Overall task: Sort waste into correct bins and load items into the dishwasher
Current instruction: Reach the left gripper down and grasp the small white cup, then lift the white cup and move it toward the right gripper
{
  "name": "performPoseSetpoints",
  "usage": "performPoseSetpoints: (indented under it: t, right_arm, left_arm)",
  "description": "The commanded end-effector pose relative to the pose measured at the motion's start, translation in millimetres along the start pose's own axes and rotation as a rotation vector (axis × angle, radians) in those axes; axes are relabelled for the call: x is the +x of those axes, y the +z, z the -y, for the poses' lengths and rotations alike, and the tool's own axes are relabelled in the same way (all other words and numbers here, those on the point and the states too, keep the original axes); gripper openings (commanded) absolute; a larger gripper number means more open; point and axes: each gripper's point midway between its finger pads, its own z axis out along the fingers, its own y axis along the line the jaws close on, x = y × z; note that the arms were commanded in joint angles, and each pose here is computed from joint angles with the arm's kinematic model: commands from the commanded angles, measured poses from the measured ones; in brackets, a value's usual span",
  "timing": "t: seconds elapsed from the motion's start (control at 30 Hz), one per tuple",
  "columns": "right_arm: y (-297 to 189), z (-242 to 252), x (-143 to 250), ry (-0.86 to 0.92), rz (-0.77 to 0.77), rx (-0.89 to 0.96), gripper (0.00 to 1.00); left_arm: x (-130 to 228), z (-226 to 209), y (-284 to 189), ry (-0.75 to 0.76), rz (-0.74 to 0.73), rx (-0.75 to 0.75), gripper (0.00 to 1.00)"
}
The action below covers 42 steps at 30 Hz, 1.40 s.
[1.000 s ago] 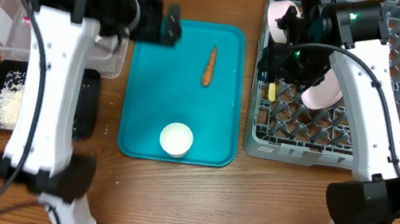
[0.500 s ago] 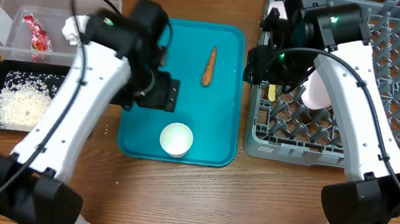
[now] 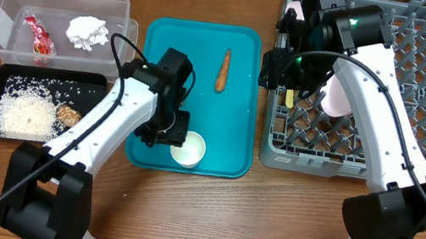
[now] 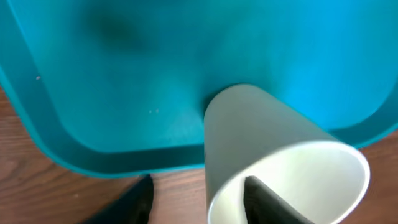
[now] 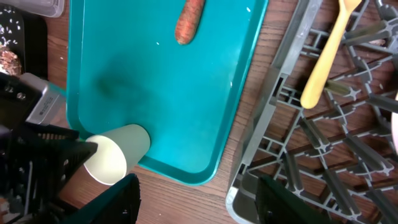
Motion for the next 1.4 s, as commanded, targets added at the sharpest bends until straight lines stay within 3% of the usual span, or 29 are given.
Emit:
performPoseSetpoints:
  t: [0.0, 0.1, 0.23, 0.37, 0.6, 0.7, 0.8, 1.1, 1.37]
  right_arm:
    - [-8.4, -4.4, 0.3, -0.005, 0.024, -0.012, 0.62]
    - [-8.4, -4.3, 0.5, -0.005, 0.023, -0.012, 0.62]
    - [-8.3, -4.3, 1.1, -0.004, 0.020, -0.011, 0.61]
    - [-8.4, -4.6, -1.3, -0.003, 0.030, -0.013, 0.60]
    - [-11.4, -17.1, -17.6, -0.003, 0.091, -0.103, 0.60]
    - [-17.5, -35.9, -28.7, -0.071, 0.137, -0.227, 0.74]
    - [-26.7, -55.1, -44.0, -0.121, 0.202, -0.357, 0.77]
    - [-54.4, -106.8, -63.5, -0.387, 0.332, -0.749, 0.77]
    - [-60.9, -131.5, -48.5, -0.613, 0.372, -1.088, 0.77]
  left_arm:
    - [-1.9, -1.7, 5.0, -0.014, 0.009, 0.008, 0.30]
    - [0.4, -1.7, 11.4, -0.032, 0.007, 0.007, 0.26]
    - [3.9, -4.2, 20.7, -0.049, 0.002, 0.004, 0.04]
    - [1.2, -4.5, 18.3, -0.045, 0.009, 0.009, 0.04]
    - [-26.5, 58.2, -52.9, 0.163, 0.065, 0.496, 0.04]
    - [-42.1, 58.8, -93.5, 0.192, 0.134, 0.637, 0.04]
    - [-60.3, 46.2, -135.7, 0.196, 0.235, 0.774, 0.04]
    - [-69.7, 3.4, -200.9, 0.149, 0.403, 1.088, 0.04]
    - [-62.8, 4.5, -233.0, 0.176, 0.462, 1.274, 0.04]
